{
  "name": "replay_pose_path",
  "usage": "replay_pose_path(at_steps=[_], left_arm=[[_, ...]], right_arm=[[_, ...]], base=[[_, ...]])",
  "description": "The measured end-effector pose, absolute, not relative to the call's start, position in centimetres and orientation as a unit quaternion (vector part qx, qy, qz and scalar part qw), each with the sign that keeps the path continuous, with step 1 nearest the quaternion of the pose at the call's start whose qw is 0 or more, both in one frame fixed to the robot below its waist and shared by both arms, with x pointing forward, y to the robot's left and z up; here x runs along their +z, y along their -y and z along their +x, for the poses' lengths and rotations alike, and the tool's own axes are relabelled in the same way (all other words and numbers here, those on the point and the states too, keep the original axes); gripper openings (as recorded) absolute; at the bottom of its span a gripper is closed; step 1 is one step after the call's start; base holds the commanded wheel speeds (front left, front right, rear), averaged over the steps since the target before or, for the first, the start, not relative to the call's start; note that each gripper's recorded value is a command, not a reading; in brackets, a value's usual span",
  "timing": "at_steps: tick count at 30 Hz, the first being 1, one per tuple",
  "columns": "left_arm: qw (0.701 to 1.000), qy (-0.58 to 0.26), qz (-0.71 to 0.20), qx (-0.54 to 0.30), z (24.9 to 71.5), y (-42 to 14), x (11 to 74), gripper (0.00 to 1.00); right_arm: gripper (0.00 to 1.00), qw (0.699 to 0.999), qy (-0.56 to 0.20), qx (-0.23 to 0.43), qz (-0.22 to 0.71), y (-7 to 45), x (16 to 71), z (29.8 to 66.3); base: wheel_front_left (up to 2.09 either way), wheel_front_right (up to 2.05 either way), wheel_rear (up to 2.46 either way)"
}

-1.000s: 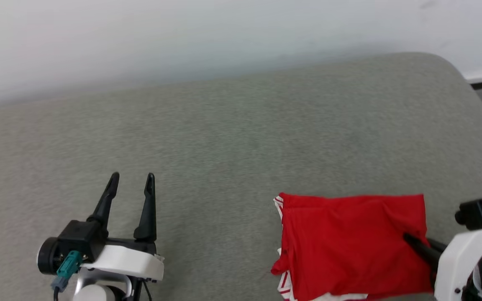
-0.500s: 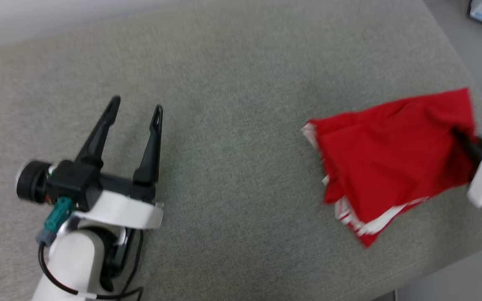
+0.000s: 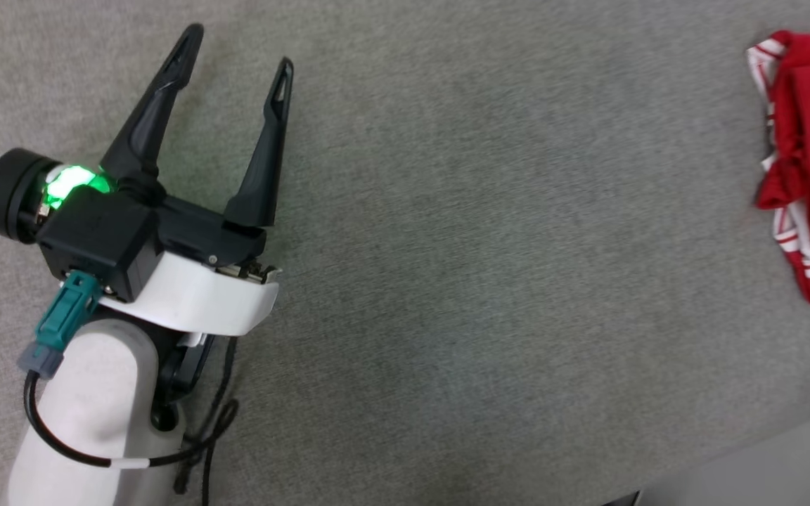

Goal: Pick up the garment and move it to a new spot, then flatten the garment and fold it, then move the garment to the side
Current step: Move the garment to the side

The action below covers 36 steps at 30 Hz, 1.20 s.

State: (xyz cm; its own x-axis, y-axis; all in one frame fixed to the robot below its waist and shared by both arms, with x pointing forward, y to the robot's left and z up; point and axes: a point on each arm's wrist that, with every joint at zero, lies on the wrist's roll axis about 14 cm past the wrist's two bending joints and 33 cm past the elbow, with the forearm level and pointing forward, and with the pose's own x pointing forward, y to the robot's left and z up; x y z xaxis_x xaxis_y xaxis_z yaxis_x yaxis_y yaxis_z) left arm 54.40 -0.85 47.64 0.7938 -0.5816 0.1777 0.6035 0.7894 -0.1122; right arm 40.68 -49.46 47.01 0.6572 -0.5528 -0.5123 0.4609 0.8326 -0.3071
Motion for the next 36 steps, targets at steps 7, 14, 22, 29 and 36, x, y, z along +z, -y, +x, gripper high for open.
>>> replay_pose_path(at_steps=[7,14,22,29,36], left_arm=[[0.948,0.048,-0.080,-0.304,55.1,-0.1,45.2,1.00],[0.951,0.050,-0.086,-0.292,54.4,-0.8,45.8,1.00],[0.963,0.050,-0.091,-0.248,51.6,-3.0,47.8,1.00],[0.976,0.047,-0.086,-0.194,48.1,-6.0,49.5,1.00],[0.987,0.044,-0.068,-0.137,44.2,-9.7,50.5,1.00]], right_arm=[[1.00,0.903,-0.319,-0.275,-0.086,49.2,42.4,42.9],[1.00,0.909,-0.261,-0.298,-0.127,51.1,44.7,43.0],[1.00,0.939,-0.144,-0.261,-0.173,49.6,50.9,44.1],[1.00,0.963,-0.090,-0.210,-0.144,45.1,51.6,43.1],[1.00,0.983,-0.051,-0.154,-0.084,38.3,50.4,41.1]], base=[[0.00,0.00,0.00],[0.00,0.00,0.00],[0.00,0.00,0.00],[0.00,0.00,0.00],[0.00,0.00,0.00]])
